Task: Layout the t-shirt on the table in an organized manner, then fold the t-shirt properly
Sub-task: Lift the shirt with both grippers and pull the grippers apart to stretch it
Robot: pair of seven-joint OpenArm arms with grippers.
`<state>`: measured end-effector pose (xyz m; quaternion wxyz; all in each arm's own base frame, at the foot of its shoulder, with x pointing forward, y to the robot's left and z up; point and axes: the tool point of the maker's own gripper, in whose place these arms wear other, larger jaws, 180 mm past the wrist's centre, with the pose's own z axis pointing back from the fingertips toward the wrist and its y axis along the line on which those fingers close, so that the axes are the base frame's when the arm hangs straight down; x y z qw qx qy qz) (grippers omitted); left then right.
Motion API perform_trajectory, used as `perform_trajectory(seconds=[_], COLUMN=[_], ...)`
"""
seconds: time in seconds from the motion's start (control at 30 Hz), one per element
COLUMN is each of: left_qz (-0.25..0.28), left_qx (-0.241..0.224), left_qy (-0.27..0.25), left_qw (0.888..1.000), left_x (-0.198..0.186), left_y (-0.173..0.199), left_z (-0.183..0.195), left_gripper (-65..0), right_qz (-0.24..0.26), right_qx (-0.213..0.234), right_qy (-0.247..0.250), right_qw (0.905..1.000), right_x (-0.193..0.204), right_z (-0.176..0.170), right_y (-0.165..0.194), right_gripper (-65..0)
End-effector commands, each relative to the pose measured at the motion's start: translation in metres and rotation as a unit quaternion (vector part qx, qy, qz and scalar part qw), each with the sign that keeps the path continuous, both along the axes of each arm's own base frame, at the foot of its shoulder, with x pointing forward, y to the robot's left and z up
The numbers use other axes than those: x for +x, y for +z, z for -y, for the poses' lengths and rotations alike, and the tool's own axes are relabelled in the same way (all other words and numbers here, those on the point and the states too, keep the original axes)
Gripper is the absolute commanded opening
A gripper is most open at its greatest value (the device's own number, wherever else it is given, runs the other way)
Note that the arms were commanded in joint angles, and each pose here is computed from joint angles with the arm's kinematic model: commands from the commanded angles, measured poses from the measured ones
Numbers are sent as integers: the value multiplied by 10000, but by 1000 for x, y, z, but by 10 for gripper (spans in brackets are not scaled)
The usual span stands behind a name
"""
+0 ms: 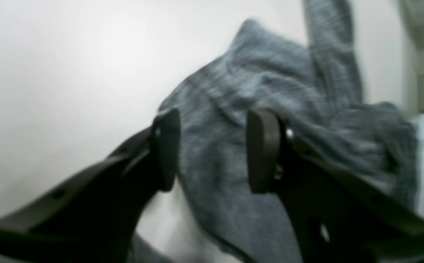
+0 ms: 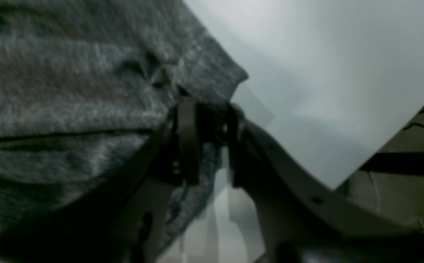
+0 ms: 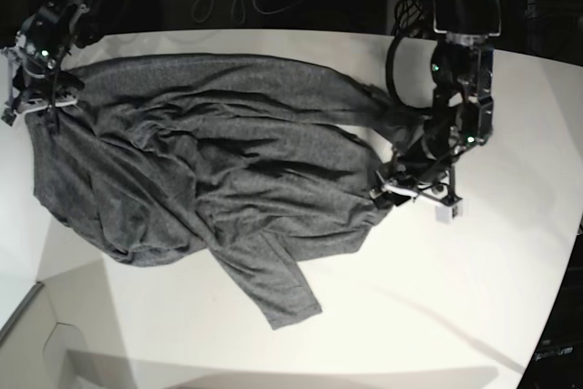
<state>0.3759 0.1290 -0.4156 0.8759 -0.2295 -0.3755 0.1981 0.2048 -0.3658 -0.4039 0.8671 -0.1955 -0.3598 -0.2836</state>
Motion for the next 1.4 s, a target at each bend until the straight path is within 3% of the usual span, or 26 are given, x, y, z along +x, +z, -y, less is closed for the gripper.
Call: perform_trajectory(seconds=[0.0, 0.2, 0.37, 0.47, 0.73, 1.17, 1.23, 1.37], left_qz=[220, 156, 929, 1109, 541, 361, 327, 332], left_qx=[15, 48, 69, 96, 75, -20, -21, -22], left_qy=[32, 3, -132, -164, -4, -19, -20, -17], left_qw=[9998, 9999, 9956, 9936, 9985, 9993, 9995, 9994], left_x=[16, 23, 29, 32, 36, 47, 46, 46], left_y=[12, 1, 54, 67, 27, 17, 15, 15], left_z=[-2, 4, 12, 14, 6, 15, 15, 13], left_gripper=[-362, -364, -363, -362, -362, -370, -416, -616], right_qz=[178, 102, 86, 86, 96, 96, 96, 88], right_qx=[-198, -198, -205, -205, -201, -201, -201, -208], right_qy=[28, 30, 31, 31, 30, 30, 30, 32], right_qw=[9996, 9997, 9997, 9997, 9997, 9997, 9997, 9997], right_x=[7, 1, 0, 0, 1, 1, 1, 0], right_z=[7, 7, 8, 8, 8, 8, 8, 8], right_y=[14, 11, 10, 10, 10, 10, 10, 10], right_gripper=[-509, -509, -510, -510, -510, -510, -510, -510])
